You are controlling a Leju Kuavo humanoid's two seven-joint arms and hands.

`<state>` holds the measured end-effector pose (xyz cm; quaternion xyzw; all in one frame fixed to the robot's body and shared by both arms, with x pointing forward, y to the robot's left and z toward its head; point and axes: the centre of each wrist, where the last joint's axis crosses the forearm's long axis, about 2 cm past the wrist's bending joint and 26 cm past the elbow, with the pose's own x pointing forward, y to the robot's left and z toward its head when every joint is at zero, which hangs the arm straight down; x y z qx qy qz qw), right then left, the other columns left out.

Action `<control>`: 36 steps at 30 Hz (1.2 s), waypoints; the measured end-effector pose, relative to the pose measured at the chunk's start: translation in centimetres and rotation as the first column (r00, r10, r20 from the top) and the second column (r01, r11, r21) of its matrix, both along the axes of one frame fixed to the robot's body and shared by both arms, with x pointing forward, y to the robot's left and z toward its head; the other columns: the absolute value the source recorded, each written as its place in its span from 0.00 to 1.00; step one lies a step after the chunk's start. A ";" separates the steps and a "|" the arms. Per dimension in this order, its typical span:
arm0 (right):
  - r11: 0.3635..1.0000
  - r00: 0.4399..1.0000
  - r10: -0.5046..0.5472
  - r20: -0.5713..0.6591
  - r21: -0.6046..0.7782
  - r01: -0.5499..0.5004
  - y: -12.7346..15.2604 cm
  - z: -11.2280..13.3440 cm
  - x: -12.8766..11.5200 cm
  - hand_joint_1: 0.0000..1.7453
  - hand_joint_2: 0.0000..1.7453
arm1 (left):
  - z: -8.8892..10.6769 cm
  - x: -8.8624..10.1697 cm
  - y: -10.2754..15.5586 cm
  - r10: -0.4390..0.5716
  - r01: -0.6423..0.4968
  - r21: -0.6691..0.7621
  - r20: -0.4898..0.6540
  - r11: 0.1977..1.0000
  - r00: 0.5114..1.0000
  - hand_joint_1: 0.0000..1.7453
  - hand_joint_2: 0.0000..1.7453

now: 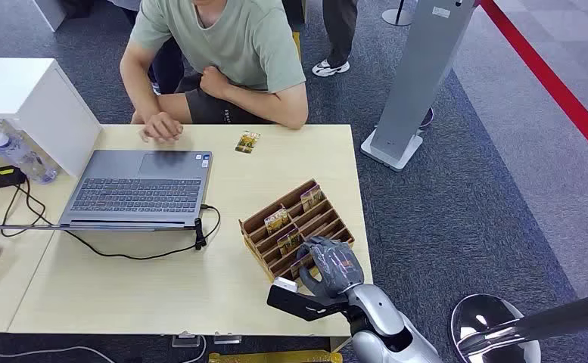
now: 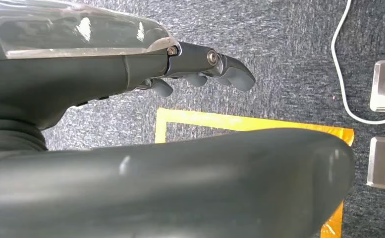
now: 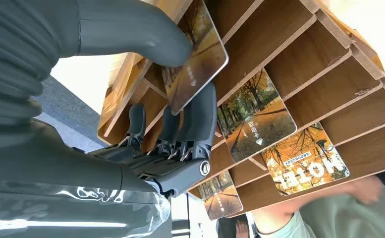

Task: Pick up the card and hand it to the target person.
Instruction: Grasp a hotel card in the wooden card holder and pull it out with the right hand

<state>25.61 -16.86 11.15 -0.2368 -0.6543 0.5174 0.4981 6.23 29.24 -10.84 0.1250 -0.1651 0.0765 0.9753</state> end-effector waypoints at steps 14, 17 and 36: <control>1.000 1.000 0.001 -0.001 -0.001 -0.001 0.0 0.0 0.0 0.66 1.00 | 0.0 0.0 0.0 0.002 -0.002 -0.001 -0.001 1.000 1.000 0.00 0.00; 1.000 1.000 0.002 -0.001 -0.001 -0.002 0.0 0.0 0.0 0.69 1.00 | 0.0 0.0 0.0 0.002 -0.002 0.000 -0.001 1.000 1.000 0.00 0.00; 1.000 1.000 0.006 -0.002 0.005 -0.006 0.0 0.0 0.1 0.74 1.00 | 0.0 0.0 -0.1 0.014 -0.014 0.000 -0.006 1.000 1.000 0.00 0.00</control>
